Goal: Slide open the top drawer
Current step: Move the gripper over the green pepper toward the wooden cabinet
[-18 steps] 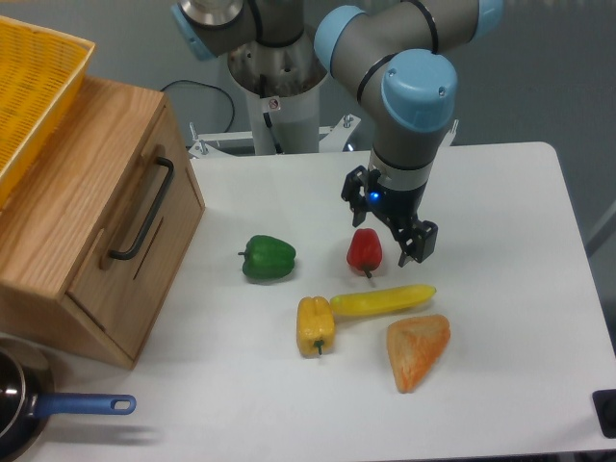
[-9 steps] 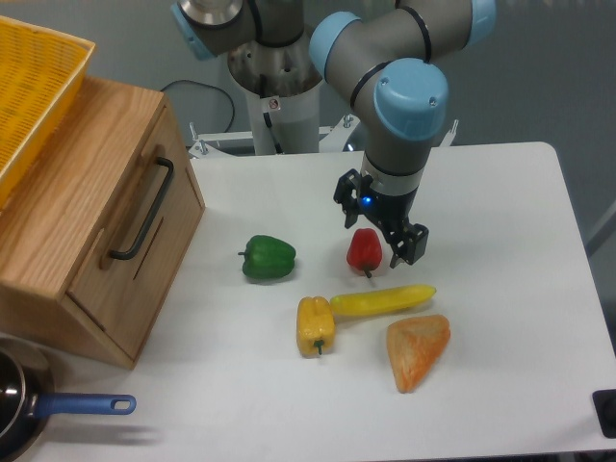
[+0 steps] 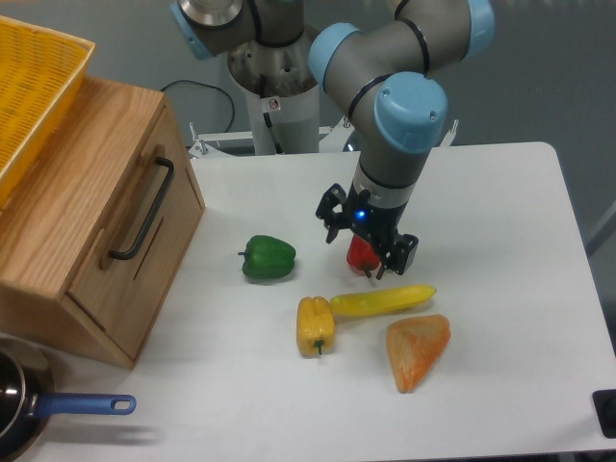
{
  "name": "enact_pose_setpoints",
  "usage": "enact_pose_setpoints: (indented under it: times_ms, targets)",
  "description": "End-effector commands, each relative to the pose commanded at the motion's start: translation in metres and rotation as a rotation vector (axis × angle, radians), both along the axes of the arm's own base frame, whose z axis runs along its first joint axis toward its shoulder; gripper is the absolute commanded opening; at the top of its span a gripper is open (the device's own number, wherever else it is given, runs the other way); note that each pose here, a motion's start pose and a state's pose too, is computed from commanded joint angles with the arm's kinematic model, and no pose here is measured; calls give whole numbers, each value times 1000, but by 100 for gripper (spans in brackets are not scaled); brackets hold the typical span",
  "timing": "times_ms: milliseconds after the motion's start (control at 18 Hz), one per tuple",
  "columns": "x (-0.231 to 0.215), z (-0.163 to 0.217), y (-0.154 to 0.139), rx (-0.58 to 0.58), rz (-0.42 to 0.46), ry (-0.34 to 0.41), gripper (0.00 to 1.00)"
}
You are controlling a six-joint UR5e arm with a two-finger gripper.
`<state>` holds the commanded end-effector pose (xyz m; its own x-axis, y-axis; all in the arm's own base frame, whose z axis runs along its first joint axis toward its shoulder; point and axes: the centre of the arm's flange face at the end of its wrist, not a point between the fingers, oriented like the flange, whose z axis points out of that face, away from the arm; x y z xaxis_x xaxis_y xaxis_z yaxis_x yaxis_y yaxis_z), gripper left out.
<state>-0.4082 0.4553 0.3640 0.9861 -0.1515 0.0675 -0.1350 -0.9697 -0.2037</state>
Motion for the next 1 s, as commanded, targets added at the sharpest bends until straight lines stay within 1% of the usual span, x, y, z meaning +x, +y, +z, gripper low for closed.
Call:
enact_pose_setpoints:
  times_ms: [111,278,333,444,556,722,1000]
  targets:
    - [1,-1,0,-1,6,-5,100]
    - [4,-1,2,-2,50,-19,100]
    - [11,0,8,1,62,-26,100]
    - [22,2,17,1,118,-46,100]
    - [34,4,31,8,155,-66,100]
    - [52,5,43,5,153,-73,100]
    - [67,15,48,20,152,-76,100]
